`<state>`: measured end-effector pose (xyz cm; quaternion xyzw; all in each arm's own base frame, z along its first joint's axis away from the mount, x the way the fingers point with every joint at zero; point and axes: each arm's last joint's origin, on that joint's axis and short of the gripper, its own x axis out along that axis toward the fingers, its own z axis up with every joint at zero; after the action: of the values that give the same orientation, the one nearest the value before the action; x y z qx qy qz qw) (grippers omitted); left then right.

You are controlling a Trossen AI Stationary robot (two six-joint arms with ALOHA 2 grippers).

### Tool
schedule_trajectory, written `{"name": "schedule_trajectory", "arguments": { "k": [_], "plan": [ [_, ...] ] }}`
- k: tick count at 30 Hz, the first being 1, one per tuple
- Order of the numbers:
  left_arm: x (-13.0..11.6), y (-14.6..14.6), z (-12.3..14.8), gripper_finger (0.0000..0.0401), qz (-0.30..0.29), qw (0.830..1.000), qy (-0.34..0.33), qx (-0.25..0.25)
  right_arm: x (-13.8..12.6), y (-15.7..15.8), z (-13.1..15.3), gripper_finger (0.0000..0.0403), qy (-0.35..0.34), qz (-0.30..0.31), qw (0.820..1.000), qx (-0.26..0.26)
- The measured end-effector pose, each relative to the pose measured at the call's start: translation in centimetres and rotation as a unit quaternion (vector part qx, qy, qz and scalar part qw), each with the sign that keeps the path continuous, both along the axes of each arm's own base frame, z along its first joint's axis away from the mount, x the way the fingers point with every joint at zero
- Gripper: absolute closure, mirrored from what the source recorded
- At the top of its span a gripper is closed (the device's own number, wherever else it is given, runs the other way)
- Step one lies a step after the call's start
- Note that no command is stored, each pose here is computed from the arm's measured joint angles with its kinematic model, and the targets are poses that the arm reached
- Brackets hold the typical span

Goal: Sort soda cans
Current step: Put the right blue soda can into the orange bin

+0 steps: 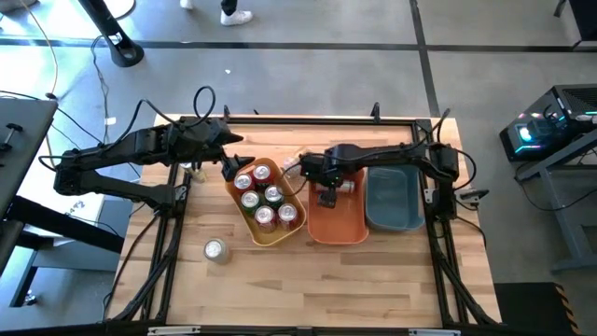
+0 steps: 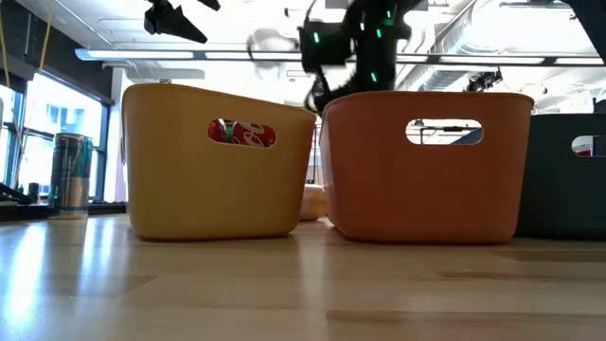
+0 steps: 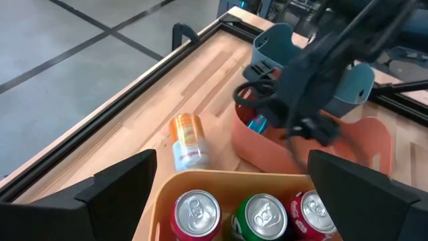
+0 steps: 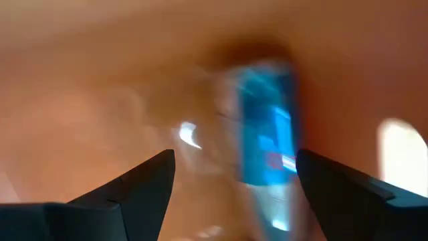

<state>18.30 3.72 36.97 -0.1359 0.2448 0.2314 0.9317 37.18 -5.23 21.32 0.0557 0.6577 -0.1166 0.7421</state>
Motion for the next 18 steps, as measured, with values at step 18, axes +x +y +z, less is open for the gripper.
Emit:
{"name": "schedule_trajectory", "arguments": {
  "k": [18],
  "plan": [
    [-0.1,0.1,0.3,0.0018,0.020,1.000,-0.017,0.004,-3.0,-0.5,-6.6,0.0131,0.049,0.003,0.998,-0.031]
  ]
}}
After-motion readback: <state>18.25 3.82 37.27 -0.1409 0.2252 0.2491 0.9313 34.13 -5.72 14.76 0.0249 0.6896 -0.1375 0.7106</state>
